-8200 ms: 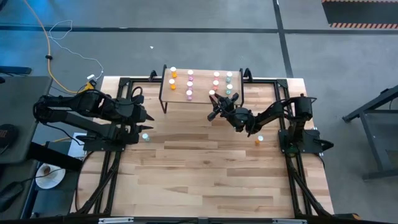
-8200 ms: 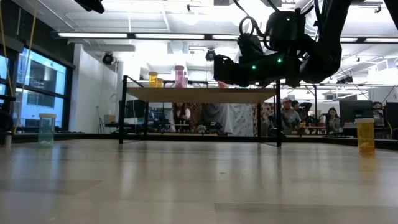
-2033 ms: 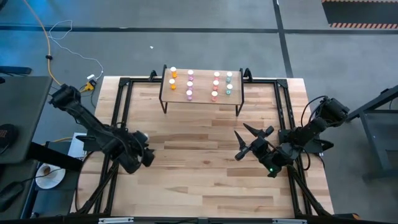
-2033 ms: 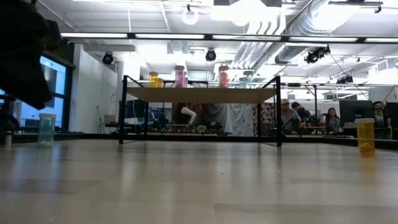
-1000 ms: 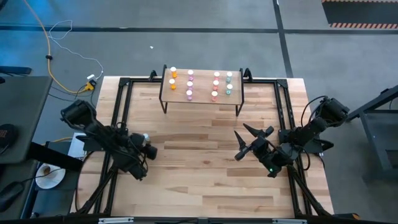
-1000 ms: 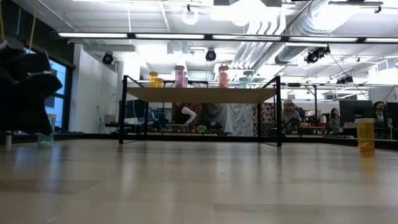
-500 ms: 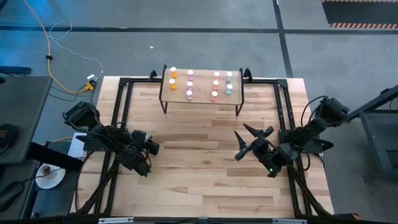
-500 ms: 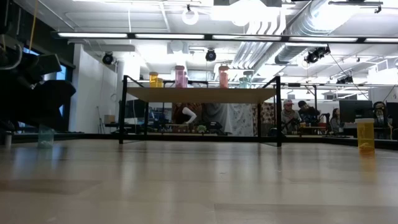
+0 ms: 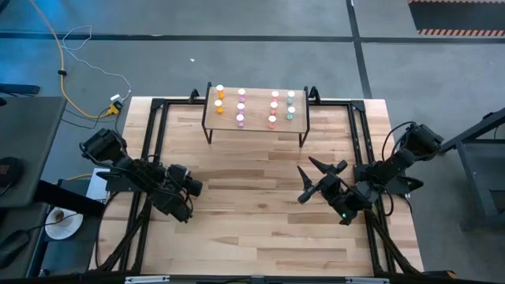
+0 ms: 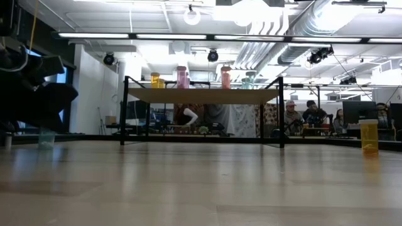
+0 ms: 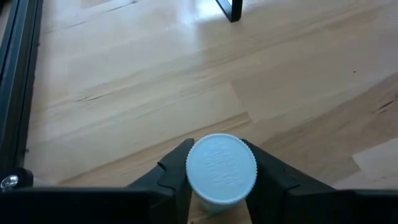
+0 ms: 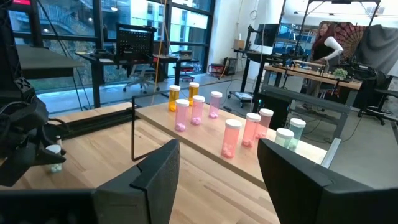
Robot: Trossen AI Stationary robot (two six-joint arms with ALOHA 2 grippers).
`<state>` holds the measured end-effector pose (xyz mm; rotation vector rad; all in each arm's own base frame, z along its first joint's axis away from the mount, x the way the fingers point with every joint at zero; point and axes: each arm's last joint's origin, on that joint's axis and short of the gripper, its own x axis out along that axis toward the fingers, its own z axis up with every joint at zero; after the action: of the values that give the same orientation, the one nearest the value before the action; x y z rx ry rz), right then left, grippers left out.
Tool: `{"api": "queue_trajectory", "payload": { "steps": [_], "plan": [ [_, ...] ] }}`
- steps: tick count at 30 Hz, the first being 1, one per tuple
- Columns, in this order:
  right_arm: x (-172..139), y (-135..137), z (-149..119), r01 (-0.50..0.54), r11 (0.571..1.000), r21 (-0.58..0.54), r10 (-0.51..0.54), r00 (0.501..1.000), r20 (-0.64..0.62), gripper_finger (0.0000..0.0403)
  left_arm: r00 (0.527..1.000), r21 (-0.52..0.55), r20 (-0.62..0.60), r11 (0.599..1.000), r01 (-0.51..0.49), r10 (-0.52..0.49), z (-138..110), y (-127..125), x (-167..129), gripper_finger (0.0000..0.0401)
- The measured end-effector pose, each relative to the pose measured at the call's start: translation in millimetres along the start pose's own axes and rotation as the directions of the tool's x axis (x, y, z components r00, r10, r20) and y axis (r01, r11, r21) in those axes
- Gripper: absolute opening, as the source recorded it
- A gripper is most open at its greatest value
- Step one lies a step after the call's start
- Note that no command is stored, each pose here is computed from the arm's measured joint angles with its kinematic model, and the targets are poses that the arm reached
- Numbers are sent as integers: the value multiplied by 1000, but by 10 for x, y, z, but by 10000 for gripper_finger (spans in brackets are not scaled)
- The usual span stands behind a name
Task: Pick and place medicine bottles onto shelf by color
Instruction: Put the blue pill bottle on the shelf aligned with other blue pill bottles
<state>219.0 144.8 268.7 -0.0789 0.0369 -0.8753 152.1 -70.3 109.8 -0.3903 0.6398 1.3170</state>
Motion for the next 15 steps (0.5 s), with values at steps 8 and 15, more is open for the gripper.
{"api": "queue_trajectory", "payload": {
  "steps": [8, 15],
  "plan": [
    [0, 0, 0, 0, 1000, 0, 0, 1000, 0, 209, 1000, 9, 3, 1000, 2, -2, 1, 0, -1, 89],
    [0, 0, 0, 0, 1000, 0, 0, 1000, 0, 209, 1000, 12, 4, 1000, 6, -6, -3, 1, -6, 91]
  ]
}}
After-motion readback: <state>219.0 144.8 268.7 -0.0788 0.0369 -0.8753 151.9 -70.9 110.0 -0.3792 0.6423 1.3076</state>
